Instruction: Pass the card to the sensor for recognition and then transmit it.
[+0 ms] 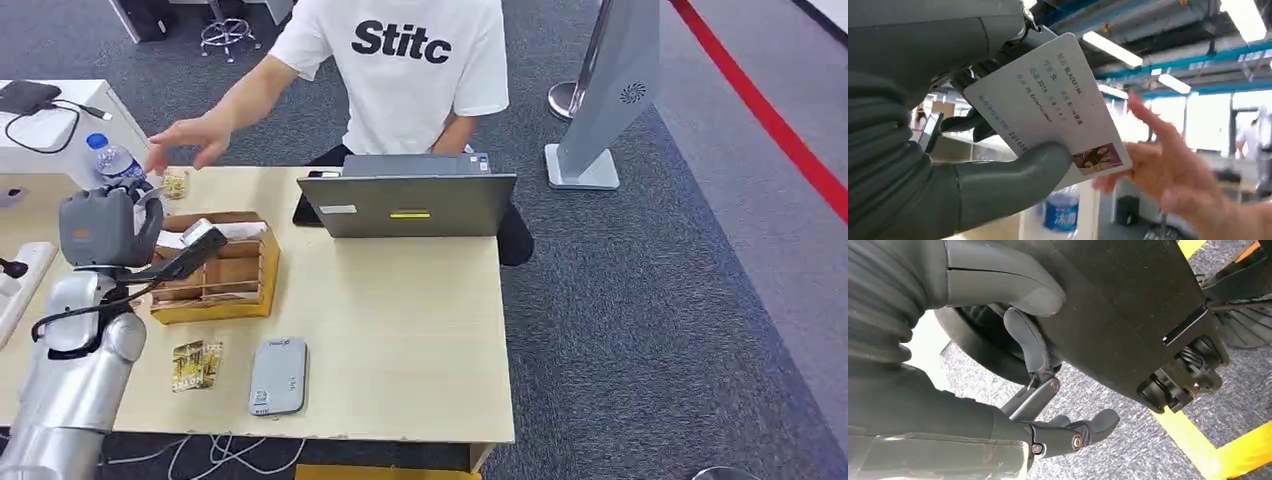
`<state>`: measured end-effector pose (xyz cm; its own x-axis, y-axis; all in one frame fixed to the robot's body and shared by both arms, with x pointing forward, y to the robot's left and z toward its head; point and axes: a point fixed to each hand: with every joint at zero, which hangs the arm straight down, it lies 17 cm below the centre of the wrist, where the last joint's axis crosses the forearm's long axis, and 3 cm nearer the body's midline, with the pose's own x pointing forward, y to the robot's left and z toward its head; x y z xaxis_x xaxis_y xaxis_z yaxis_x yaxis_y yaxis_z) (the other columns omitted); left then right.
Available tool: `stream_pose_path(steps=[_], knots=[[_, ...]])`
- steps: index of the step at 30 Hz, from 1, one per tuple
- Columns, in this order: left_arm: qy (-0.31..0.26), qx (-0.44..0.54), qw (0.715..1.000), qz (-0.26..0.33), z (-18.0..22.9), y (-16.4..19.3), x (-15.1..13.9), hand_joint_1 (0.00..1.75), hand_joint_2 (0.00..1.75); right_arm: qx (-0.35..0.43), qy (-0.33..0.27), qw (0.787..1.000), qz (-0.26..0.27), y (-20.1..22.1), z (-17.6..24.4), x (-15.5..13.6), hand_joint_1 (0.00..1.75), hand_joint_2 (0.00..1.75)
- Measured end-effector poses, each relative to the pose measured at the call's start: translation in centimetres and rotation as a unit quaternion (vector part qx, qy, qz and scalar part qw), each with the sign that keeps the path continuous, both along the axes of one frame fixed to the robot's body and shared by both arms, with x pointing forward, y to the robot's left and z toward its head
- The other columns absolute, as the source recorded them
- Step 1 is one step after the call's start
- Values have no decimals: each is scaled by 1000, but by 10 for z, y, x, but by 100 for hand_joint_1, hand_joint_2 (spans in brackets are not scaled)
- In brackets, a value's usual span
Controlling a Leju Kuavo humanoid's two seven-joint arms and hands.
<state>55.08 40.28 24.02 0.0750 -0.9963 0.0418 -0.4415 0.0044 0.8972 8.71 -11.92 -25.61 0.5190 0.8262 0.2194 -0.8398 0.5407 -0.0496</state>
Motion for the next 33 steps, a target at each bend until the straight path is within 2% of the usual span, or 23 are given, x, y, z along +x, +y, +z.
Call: stream_pose_path(steps=[2,6,19,20,21,22,33], knots=[[24,-8,1000,15,-10,7,18,175,175,3,2,1000,4,1,1,0,0,175],[36,-18,999,20,-14,5,35,175,175,1,3,1000,5,0,0,0,0,175],[60,-33,997,17,-32,-1,41,175,175,0,3,1000,4,-1,0,0,0,175],[61,-34,997,18,-33,-1,41,159,175,0,3,1000,4,-1,0,0,0,175],[61,-34,997,18,-33,-1,41,10,175,0,3,1000,4,-1,0,0,0,175],[62,-34,997,18,-34,-1,41,0,175,0,3,1000,4,-1,0,0,0,175],[54,-35,998,18,-32,-3,41,0,175,0,3,1000,4,-1,0,0,0,175]])
